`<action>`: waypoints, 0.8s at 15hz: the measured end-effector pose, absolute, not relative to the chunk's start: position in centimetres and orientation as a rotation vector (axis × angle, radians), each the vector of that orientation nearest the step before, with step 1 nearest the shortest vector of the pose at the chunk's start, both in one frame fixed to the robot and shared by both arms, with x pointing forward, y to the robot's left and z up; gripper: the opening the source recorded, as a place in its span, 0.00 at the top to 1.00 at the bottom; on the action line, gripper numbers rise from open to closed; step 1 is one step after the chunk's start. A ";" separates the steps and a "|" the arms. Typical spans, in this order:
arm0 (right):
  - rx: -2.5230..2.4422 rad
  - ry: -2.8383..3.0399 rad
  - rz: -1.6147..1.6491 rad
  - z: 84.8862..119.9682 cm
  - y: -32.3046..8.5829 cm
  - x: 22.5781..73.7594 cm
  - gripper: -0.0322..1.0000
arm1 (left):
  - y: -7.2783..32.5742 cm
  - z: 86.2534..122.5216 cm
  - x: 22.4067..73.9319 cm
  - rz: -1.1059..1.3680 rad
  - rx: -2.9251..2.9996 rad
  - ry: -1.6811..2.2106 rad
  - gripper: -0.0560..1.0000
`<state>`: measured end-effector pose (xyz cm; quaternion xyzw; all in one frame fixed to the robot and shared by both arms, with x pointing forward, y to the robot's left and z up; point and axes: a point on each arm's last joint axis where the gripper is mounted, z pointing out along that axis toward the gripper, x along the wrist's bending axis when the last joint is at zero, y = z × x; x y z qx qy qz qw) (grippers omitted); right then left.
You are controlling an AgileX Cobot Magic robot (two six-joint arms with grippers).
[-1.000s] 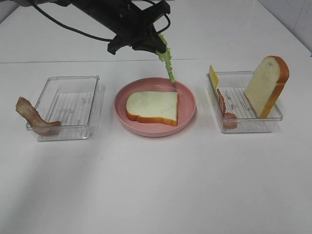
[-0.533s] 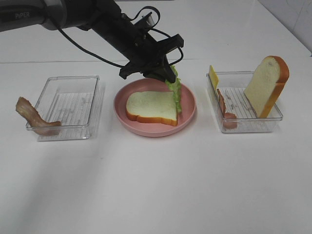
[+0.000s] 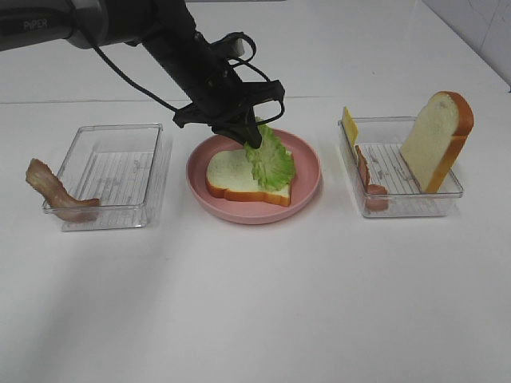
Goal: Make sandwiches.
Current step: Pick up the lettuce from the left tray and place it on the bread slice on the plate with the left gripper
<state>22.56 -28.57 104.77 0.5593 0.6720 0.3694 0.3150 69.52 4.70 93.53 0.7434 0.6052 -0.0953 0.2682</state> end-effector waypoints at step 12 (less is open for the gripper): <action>1.474 1.770 0.973 104.8 -28.6 22.6 0.12 | 5.3 94.0 69.6 -0.199 2.066 1.664 0.26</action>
